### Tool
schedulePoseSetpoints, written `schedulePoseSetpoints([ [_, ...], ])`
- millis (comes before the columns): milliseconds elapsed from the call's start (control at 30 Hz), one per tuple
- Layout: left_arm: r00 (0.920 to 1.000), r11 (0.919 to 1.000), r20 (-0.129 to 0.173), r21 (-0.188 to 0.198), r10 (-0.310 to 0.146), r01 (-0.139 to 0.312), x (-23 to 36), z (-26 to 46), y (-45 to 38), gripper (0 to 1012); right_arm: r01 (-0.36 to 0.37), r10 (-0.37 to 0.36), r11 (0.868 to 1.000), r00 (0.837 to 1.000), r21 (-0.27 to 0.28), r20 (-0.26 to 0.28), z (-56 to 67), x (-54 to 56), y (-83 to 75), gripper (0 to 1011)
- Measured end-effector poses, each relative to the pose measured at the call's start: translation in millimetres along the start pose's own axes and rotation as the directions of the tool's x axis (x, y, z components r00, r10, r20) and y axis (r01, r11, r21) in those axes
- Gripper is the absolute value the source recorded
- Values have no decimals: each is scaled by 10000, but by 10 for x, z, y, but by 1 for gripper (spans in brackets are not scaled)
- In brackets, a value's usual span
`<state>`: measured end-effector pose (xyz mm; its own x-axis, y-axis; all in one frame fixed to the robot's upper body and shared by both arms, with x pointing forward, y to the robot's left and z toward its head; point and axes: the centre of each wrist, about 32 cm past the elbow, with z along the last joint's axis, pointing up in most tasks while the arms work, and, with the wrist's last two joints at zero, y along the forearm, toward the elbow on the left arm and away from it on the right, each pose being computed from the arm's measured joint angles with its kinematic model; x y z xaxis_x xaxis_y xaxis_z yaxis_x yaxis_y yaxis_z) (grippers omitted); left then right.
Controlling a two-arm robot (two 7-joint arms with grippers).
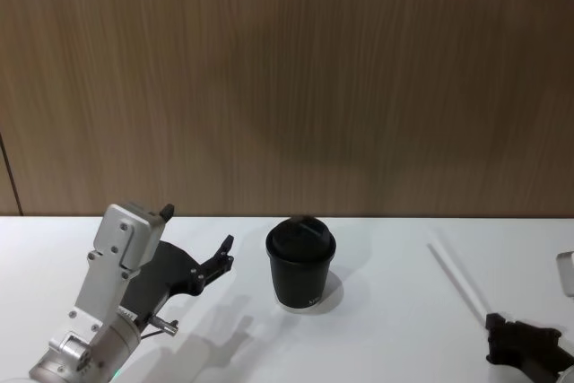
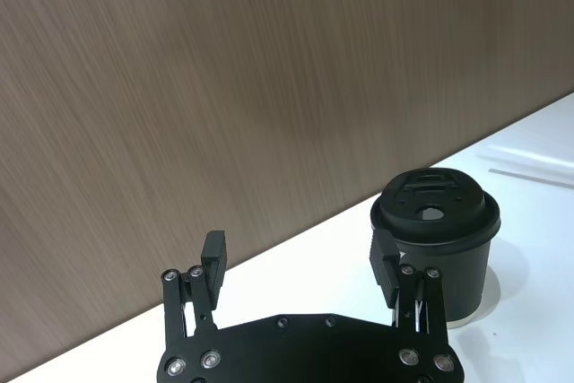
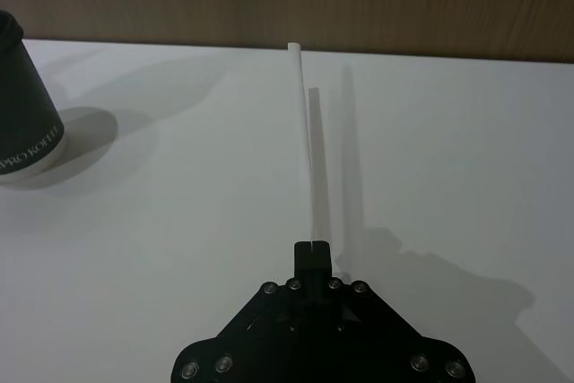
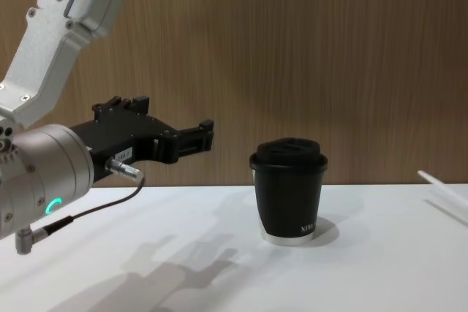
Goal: Pick up the straw with one hand, pass it to the other hand, and insert it into the cup.
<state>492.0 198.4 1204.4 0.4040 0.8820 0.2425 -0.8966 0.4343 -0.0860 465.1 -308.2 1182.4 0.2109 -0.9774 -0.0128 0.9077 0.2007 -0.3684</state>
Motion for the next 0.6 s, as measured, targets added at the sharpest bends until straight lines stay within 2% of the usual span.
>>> schedulePoseSetpoints([
  [367, 10000, 10000, -1, 0, 0, 0, 0, 0, 0, 1004, 129, -168, 9910, 9995, 1334, 285, -14, 123, -9, 0],
  [600, 10000, 10000, -1, 0, -1, 1, 0, 0, 0, 1003, -59, -110, 9710, 9975, 2389, 693, 2, 251, -55, 1],
])
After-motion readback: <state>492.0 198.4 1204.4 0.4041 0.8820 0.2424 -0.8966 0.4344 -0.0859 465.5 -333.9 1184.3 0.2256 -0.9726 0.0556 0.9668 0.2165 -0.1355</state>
